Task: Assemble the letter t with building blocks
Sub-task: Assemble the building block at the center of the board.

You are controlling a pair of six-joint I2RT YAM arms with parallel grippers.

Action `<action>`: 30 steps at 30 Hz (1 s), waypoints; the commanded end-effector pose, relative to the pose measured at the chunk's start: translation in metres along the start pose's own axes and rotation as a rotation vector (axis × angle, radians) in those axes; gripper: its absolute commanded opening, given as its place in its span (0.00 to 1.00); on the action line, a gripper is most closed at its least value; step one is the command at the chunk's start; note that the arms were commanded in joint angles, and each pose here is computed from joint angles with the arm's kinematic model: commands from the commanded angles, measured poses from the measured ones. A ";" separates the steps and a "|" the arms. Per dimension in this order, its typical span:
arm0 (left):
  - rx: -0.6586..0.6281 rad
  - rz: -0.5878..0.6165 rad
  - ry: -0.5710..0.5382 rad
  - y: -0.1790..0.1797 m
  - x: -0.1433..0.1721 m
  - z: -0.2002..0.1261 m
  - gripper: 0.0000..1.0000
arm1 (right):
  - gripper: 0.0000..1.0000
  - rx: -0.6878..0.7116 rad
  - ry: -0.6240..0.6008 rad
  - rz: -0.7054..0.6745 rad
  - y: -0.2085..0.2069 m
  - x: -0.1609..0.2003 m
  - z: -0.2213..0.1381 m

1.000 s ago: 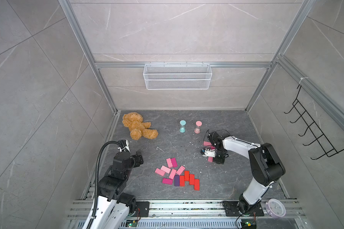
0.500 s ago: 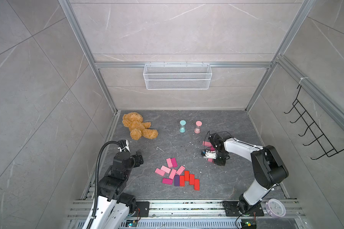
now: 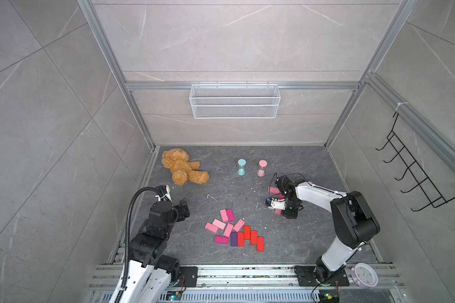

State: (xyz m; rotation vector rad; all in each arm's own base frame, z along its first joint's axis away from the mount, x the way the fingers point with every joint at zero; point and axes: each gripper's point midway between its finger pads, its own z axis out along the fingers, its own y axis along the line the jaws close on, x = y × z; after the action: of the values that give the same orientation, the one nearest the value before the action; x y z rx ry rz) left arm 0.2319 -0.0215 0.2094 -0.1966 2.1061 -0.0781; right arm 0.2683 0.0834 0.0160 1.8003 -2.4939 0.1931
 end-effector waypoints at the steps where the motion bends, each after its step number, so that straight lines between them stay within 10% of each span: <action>1: 0.022 0.013 -0.029 -0.004 -0.008 -0.002 0.89 | 0.29 -0.022 -0.006 0.006 0.003 -0.004 -0.002; 15: 0.023 0.012 -0.029 -0.005 -0.008 -0.003 0.89 | 0.33 -0.021 0.004 0.019 0.003 -0.003 0.000; 19: 0.024 0.012 -0.030 -0.005 -0.008 -0.003 0.89 | 0.60 -0.020 0.004 0.021 0.004 -0.002 0.000; 30: 0.025 0.011 -0.029 -0.005 -0.008 -0.002 0.89 | 0.62 0.025 -0.130 0.099 -0.009 -0.014 -0.032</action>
State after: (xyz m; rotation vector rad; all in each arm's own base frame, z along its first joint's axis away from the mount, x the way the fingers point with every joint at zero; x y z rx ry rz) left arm 0.2319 -0.0216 0.2096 -0.1964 2.1054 -0.0788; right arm 0.2710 0.0880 0.0215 1.7678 -2.5568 0.1666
